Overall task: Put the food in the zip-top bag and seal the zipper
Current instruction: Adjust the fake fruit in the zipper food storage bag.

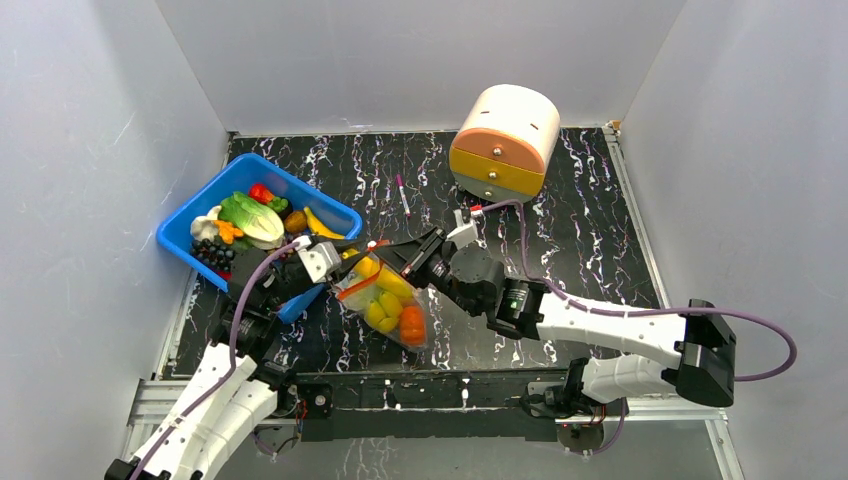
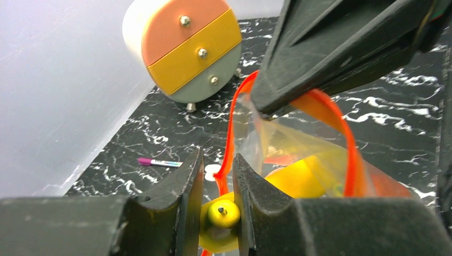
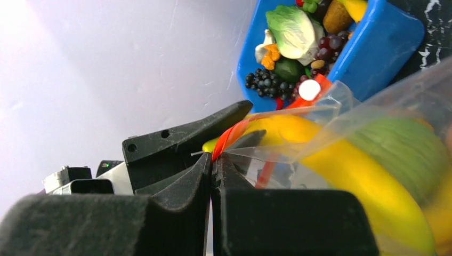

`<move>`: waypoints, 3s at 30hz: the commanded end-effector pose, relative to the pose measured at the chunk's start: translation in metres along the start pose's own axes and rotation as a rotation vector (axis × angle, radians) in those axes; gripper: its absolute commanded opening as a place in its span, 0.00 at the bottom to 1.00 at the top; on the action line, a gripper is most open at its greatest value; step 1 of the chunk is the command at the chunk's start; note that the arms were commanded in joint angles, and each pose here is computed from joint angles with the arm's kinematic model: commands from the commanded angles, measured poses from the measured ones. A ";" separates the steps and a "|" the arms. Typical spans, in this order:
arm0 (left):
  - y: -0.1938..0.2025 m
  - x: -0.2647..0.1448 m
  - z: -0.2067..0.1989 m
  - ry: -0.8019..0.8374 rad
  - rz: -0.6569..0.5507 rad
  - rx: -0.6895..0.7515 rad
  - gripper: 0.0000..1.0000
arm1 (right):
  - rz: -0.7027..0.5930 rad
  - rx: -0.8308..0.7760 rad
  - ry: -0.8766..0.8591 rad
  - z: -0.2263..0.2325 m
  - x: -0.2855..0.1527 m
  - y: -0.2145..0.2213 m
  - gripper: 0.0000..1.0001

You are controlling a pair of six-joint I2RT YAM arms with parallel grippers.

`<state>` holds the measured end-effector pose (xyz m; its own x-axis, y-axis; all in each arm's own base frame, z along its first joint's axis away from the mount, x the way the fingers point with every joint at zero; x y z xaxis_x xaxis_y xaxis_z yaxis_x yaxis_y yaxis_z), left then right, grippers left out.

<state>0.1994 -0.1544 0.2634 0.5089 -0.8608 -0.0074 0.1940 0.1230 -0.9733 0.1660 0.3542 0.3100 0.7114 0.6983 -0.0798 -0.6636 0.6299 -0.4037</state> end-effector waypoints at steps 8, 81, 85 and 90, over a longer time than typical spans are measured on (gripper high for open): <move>-0.005 -0.001 -0.035 0.130 -0.118 -0.279 0.05 | -0.114 0.104 -0.219 0.069 -0.001 -0.032 0.00; -0.029 -0.010 -0.079 0.693 -0.043 -0.244 0.25 | 0.180 -0.429 -0.362 0.070 -0.049 -0.020 0.00; -0.017 -0.009 -0.077 0.631 -0.006 -0.260 0.13 | 0.193 -0.429 -0.383 0.077 -0.048 -0.018 0.00; -0.005 -0.008 -0.072 0.550 0.050 -0.288 0.02 | 0.204 -0.468 -0.408 0.081 -0.048 -0.017 0.00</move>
<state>0.1283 -0.1862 0.2645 -0.0730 -0.9957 -0.0572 -0.0807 0.0630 -0.9947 0.1296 0.3363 0.3153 0.4144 0.8994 -0.1393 -0.6328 0.1747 -0.7544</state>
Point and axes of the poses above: each gripper's point midway between its finger pads, its own x axis out along the fingers, its own z axis along the line the jaws close on, y = z × x, the point moved 4 cm from there along -x, back along the fingers, and after that the axes turned 8 degrees about -x, right-handed, at the moved point
